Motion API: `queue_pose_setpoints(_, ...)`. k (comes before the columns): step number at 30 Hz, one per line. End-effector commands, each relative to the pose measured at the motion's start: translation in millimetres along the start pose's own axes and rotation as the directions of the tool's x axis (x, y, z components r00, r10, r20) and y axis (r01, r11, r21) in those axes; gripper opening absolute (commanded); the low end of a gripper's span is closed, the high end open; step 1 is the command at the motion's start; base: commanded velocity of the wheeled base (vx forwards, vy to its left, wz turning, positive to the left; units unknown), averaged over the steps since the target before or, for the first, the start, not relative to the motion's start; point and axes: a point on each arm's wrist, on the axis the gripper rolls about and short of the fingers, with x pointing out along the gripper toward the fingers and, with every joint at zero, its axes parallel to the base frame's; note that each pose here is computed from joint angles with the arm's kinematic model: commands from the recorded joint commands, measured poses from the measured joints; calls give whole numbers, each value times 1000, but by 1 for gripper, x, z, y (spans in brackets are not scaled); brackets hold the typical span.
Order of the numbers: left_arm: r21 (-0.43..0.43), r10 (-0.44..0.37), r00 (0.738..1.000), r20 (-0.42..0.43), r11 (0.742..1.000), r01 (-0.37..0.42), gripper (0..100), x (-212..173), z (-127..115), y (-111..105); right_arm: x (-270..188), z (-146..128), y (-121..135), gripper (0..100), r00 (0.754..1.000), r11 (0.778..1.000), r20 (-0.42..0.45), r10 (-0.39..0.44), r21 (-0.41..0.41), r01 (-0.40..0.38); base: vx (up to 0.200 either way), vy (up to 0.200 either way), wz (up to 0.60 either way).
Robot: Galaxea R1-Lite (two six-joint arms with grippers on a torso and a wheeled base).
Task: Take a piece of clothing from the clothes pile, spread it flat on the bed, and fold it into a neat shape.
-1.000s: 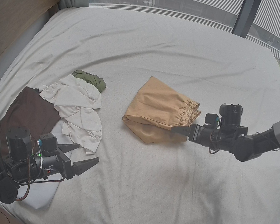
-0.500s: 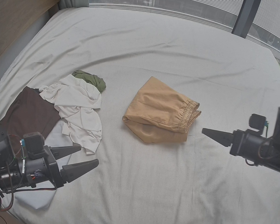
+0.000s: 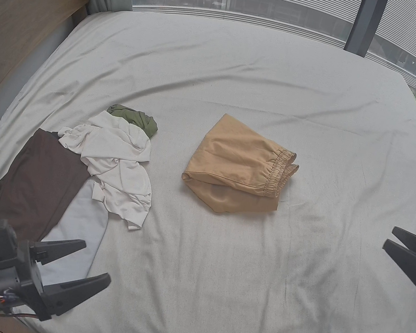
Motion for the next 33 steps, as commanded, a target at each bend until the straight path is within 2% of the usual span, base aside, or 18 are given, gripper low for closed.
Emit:
queue_pose_setpoints(1,30,134,980,148,990,-139,100,-54,-2,-1,-49,-13,11,100,989,997,132,-65,-39,70,0,0,0)
queue_pose_setpoints(6,11,241,952,189,969,-247,100,-82,-16,-2,-66,-23,14,100,976,991,186,-111,-51,123,0,0,0)
queue_pose_setpoints(7,5,281,936,214,957,-289,100,-91,-22,-3,-74,-27,17,100,969,989,217,-119,-62,135,0,0,0)
queue_pose_setpoints(11,11,314,920,237,945,-325,100,-101,-31,-5,-85,-38,20,100,962,984,232,-145,-64,164,0,0,0)
queue_pose_setpoints(12,27,335,910,244,936,-352,100,-107,-39,-7,-92,-53,21,100,959,980,229,-170,-60,188,0,0,0)
queue_pose_setpoints(16,48,353,903,243,926,-375,100,-115,-56,-10,-99,-84,17,100,955,971,212,-208,-70,227,0,0,0)
queue_pose_setpoints(19,94,351,908,230,920,-380,100,-122,-79,-15,-104,-116,14,100,940,942,187,-285,-127,311,0,0,0)
queue_pose_setpoints(21,116,340,907,248,919,-376,100,-124,-78,-18,-103,-136,8,100,926,917,155,-344,-156,367,0,0,0)
queue_pose_setpoints(22,121,357,899,253,910,-396,100,-123,-78,-17,-103,-138,6,100,903,886,161,-398,-189,424,0,0,0)
queue_pose_setpoints(23,123,382,885,265,897,-424,100,-124,-78,-17,-105,-139,4,100,869,848,177,-462,-198,491,0,0,0)
queue_pose_setpoints(24,125,426,860,281,872,-473,100,-124,-77,-16,-109,-140,3,100,808,789,225,-544,-192,584,0,0,0)
queue_pose_setpoints(25,126,445,849,285,861,-493,100,-124,-78,-15,-110,-141,2,100,783,765,238,-574,-184,617,0,0,0)
queue_pose_setpoints(26,124,491,818,300,830,-544,100,-125,-77,-14,-111,-144,0,100,740,724,236,-630,-165,670,0,0,0)
queue_pose_setpoints(27,118,518,798,308,812,-572,100,-126,-77,-13,-111,-145,0,100,749,733,219,-625,-166,660,0,0,0)
queue_pose_setpoints(28,118,518,798,308,812,-572,100,-126,-77,-13,-111,-144,0,100,751,735,218,-623,-165,657,0,0,0)
queue_pose_setpoints(30,73,637,692,340,716,-694,100,-128,-77,-10,-110,-144,0,100,756,744,216,-617,-154,651,0,0,0)
queue_pose_setpoints(31,68,655,672,346,697,-714,100,-128,-76,-10,-110,-144,0,100,755,743,217,-618,-153,652,0,0,0)
queue_pose_setpoints(33,81,696,624,357,642,-762,100,-129,-77,-9,-110,-144,0,100,758,743,215,-617,-158,650,0,0,0)
